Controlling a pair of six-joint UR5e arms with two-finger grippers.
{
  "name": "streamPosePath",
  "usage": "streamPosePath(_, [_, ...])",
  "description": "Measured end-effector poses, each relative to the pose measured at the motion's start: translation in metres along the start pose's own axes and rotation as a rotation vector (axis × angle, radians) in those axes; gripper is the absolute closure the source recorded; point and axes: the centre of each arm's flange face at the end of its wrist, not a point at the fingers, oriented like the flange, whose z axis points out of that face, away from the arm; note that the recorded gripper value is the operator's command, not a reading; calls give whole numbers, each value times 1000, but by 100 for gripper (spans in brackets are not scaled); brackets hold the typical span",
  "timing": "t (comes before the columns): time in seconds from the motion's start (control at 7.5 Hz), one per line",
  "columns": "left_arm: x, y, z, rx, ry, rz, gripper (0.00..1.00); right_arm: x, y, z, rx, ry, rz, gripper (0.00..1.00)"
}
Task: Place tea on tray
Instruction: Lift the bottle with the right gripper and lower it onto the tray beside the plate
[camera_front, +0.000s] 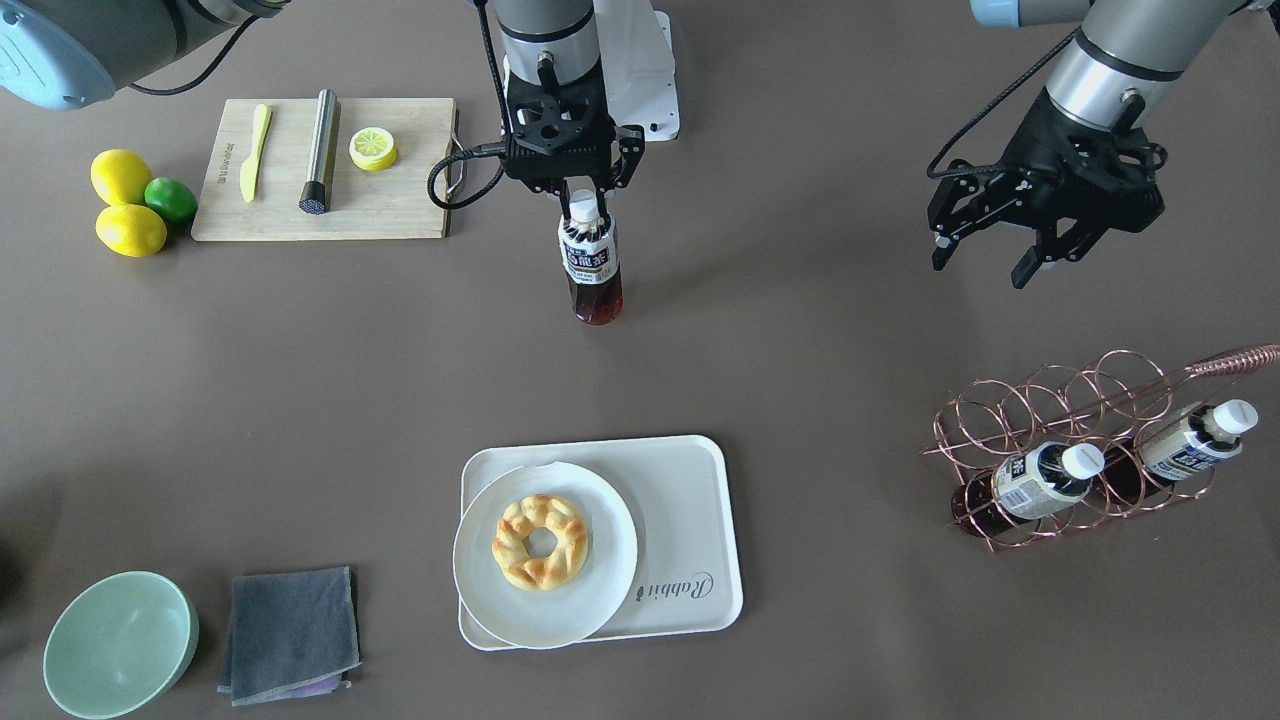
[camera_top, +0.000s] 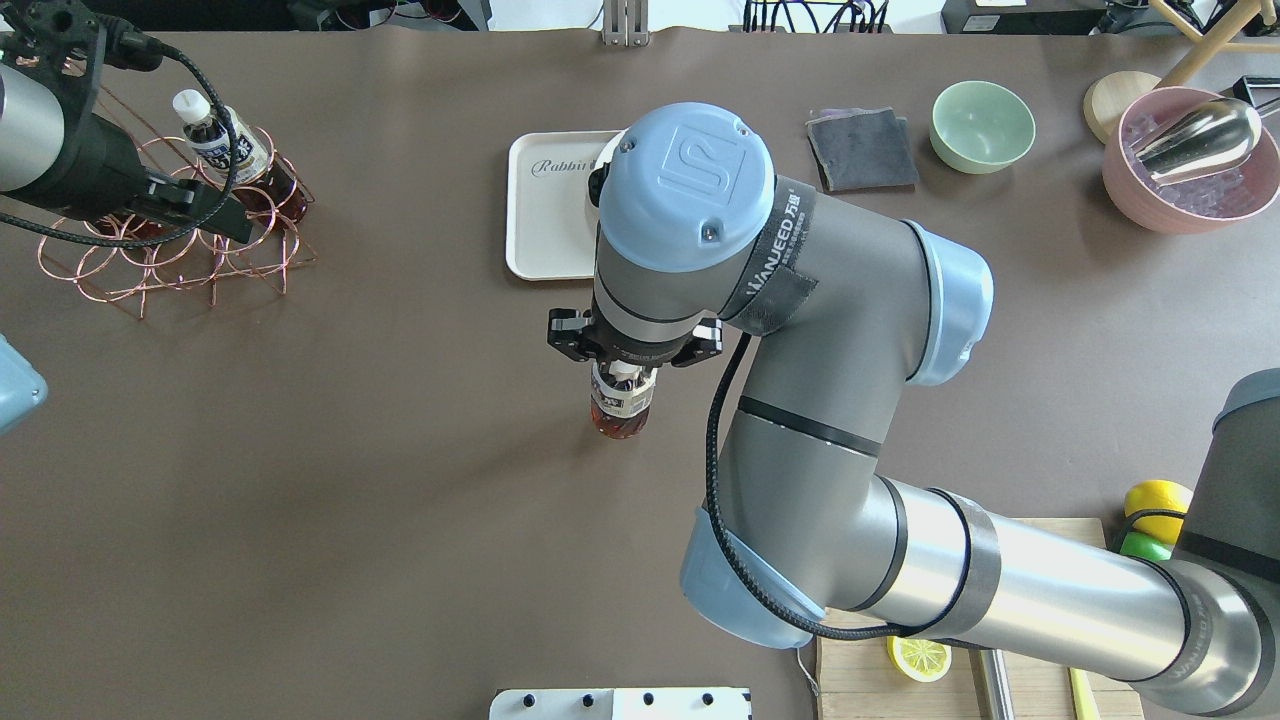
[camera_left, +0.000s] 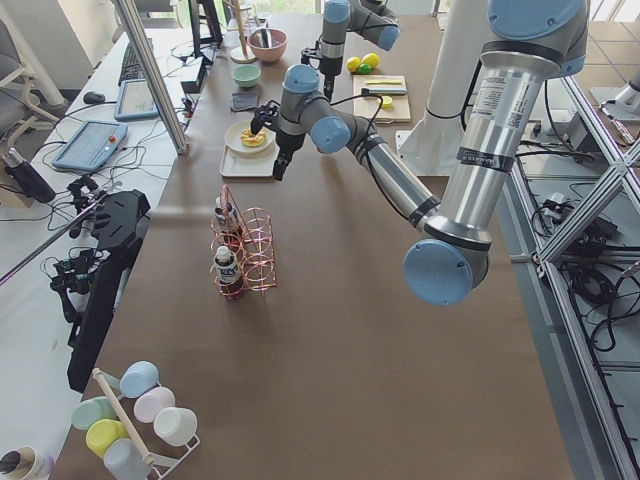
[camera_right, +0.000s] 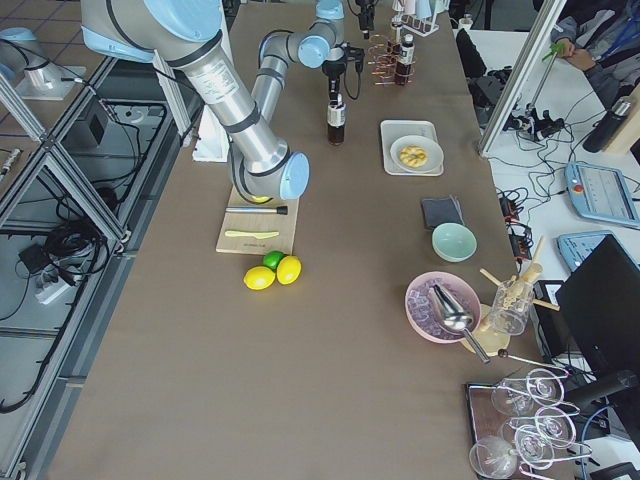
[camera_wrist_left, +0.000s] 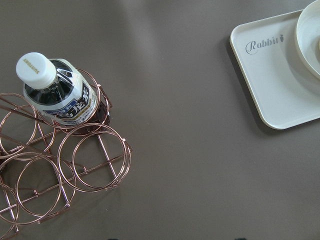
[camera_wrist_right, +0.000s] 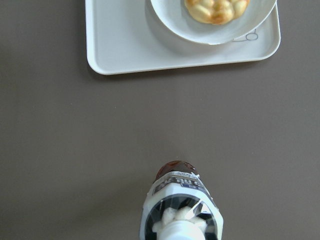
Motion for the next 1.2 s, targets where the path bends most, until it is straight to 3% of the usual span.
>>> streamPosePath(0.27, [-21,33,-12,-13,-15,-9,14,-8,-38,-20,31,12,-12,100])
streamPosePath(0.53, [-59,84,-26,-16,-29,-19,14,-44,-111,-22,44,48,15,100])
streamPosePath(0.93, [-106,126,-23,14,-24,-20,14,-89,-210,7,74,60,63,100])
streamPosePath(1.2, [-112,127,-26,25,-26,-25,13,-106,-244,34,81,49,78,100])
